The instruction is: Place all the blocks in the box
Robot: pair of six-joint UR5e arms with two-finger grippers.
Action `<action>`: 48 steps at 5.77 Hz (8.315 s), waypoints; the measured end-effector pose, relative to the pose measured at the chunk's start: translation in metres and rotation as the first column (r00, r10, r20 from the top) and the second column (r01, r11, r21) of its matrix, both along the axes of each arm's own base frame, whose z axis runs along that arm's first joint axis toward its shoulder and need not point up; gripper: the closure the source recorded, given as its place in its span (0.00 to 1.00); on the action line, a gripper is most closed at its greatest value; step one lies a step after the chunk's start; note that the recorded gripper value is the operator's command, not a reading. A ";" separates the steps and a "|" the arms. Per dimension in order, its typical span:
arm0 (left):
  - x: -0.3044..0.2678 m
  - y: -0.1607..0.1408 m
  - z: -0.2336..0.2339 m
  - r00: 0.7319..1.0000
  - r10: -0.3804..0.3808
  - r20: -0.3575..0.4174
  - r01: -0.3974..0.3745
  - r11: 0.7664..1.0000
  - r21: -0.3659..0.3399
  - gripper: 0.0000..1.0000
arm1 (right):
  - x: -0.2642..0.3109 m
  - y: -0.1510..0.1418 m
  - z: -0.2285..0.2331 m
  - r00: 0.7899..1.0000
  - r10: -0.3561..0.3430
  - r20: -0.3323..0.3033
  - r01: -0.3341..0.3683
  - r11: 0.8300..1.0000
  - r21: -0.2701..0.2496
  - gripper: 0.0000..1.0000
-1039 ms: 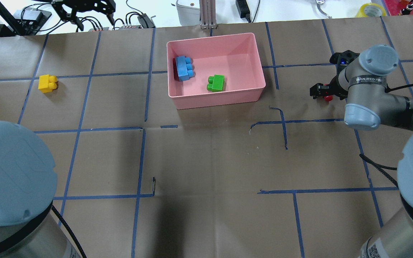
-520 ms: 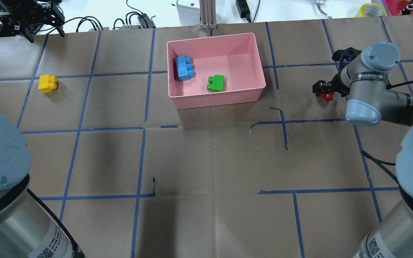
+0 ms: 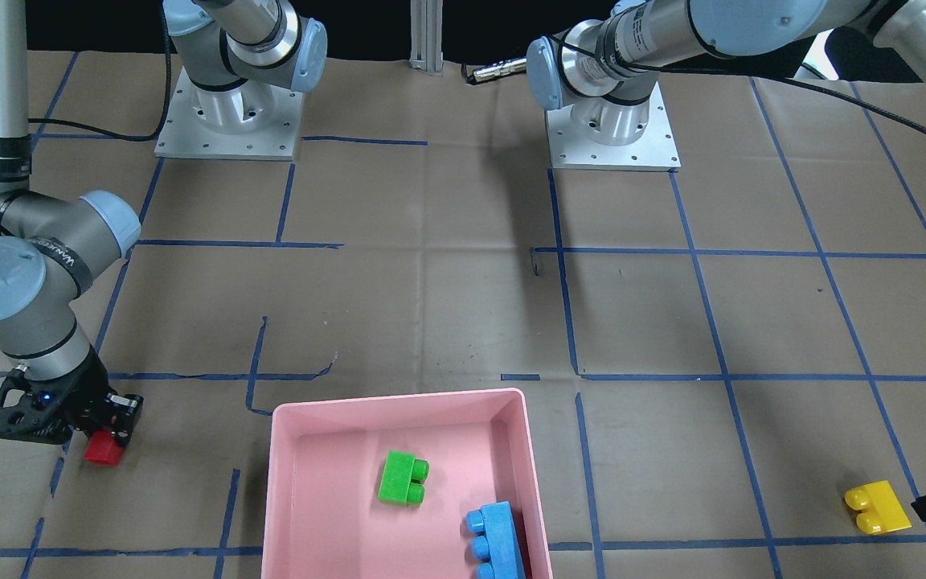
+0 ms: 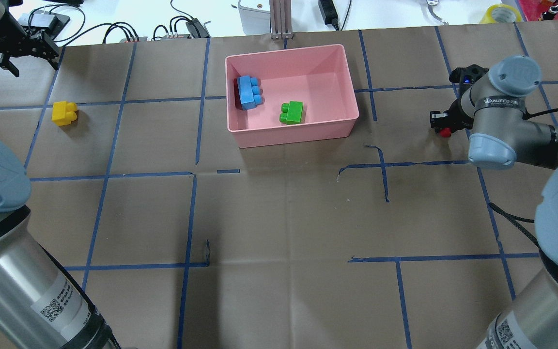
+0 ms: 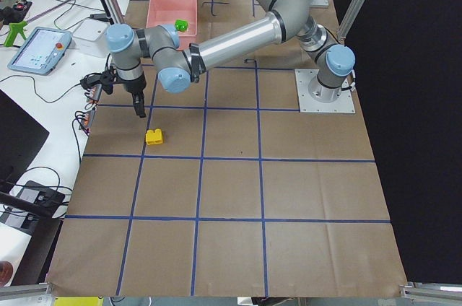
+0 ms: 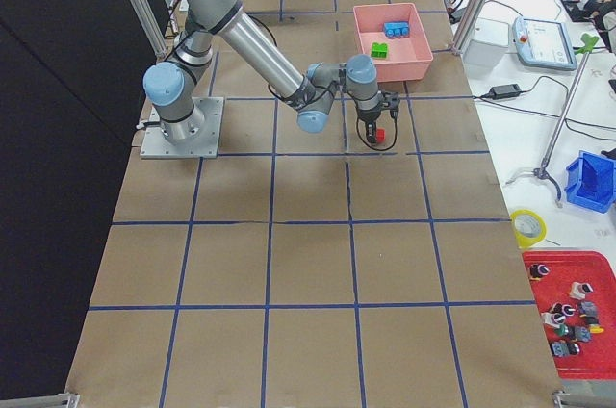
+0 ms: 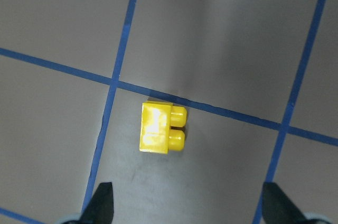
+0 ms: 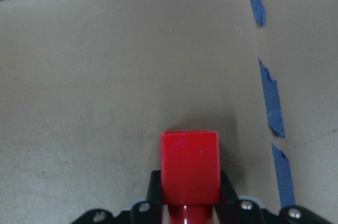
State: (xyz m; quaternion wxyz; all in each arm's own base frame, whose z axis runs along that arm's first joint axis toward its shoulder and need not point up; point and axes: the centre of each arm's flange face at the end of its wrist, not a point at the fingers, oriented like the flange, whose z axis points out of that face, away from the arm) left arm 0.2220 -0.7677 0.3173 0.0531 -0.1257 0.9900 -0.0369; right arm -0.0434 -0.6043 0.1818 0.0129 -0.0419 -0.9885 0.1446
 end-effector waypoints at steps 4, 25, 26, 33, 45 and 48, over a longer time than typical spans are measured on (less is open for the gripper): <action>0.005 -0.003 -0.076 0.998 -0.032 -0.061 0.034 0.999 0.041 0.00 | 0.026 0.041 0.160 0.999 0.039 0.002 -0.039 0.991 0.126 0.95; -0.166 0.001 0.074 0.993 -0.077 -0.093 0.071 0.996 -0.062 1.00 | 0.188 0.139 0.307 0.994 0.003 -0.106 0.023 0.969 0.246 0.01; -0.229 0.002 0.079 0.992 -0.062 -0.110 0.056 0.997 -0.052 1.00 | 0.183 0.140 0.301 0.997 0.023 -0.067 -0.007 0.972 0.235 0.01; -0.520 0.016 -0.047 0.988 -0.010 -0.153 0.009 1.000 -0.007 0.05 | 0.197 0.143 0.301 0.994 0.078 0.077 -0.094 0.968 0.232 0.00; -0.333 0.248 0.168 0.935 -0.321 -0.149 0.332 0.942 0.055 0.01 | 0.194 0.144 0.296 0.996 0.075 0.055 -0.086 0.964 0.252 0.00; -0.340 0.259 0.176 0.932 -0.334 -0.142 0.343 0.939 0.043 0.01 | 0.193 0.144 0.295 0.996 0.075 0.052 -0.086 0.964 0.253 0.00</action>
